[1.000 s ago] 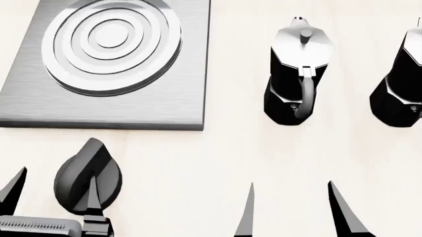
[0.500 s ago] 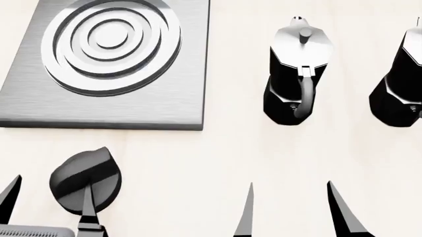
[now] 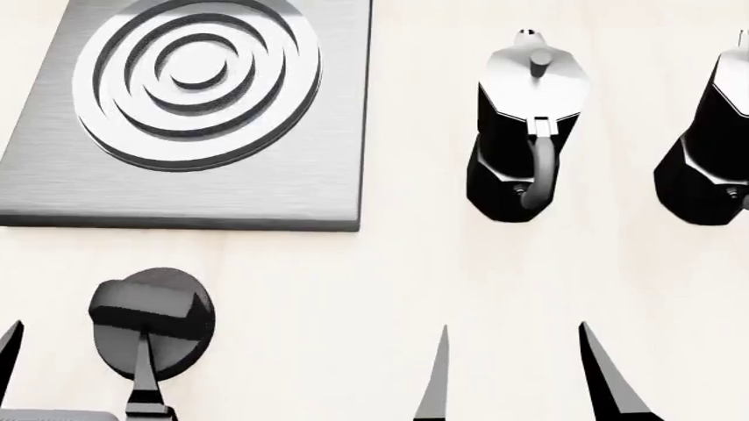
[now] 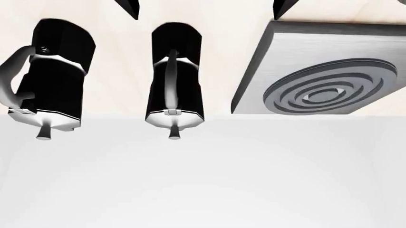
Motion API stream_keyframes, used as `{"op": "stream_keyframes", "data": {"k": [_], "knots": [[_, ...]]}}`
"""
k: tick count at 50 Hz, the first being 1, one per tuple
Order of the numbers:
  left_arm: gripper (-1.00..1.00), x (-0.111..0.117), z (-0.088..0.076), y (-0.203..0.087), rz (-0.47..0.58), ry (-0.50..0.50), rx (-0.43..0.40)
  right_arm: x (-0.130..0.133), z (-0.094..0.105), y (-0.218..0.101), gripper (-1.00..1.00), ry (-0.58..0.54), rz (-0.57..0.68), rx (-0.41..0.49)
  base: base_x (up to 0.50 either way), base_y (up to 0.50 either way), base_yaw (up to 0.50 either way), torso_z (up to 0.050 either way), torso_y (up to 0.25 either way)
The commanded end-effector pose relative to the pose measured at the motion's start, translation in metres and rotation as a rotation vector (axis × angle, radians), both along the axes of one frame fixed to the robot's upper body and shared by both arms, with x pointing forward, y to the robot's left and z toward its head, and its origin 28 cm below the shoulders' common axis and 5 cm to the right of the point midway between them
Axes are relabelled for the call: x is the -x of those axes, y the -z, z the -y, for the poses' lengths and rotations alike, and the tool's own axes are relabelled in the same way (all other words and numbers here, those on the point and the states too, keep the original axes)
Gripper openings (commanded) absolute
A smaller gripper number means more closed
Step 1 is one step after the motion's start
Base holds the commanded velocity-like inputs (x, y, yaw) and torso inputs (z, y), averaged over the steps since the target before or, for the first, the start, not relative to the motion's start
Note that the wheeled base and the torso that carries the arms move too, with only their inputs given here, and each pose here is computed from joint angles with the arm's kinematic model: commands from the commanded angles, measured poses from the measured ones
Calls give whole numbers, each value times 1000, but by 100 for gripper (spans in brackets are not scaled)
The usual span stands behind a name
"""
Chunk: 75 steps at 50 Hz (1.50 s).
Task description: Turn off the stove.
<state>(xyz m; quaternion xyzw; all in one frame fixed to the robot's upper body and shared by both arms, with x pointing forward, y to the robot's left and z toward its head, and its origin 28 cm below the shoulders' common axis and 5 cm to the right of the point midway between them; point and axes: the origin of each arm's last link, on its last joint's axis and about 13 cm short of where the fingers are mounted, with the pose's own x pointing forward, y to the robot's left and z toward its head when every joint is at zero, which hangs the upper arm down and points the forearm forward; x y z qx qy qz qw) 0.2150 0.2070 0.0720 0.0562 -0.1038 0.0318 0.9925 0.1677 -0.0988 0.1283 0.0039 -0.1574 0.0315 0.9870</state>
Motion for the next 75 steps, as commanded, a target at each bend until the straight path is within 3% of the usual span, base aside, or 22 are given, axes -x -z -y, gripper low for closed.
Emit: {"op": "stream_keyframes", "data": {"k": [1, 45, 64, 75], "knots": [[100, -1, -12, 7, -36, -84, -7, 0, 0, 1, 100, -1, -1, 1, 0, 0, 0, 0, 0], [100, -26, -31, 22, -111, -170, 19, 1, -1, 0, 100, -2, 2, 0, 0, 0, 0, -1, -3], [100, 0, -30, -10, -15, -162, 4, 0, -1, 1, 100, -4, -3, 0, 0, 0, 0, -1, -2], [100, 12, -26, -28, 33, -86, 5, -2, -1, 3, 100, -3, -5, 0, 0, 0, 0, 0, 0]]}}
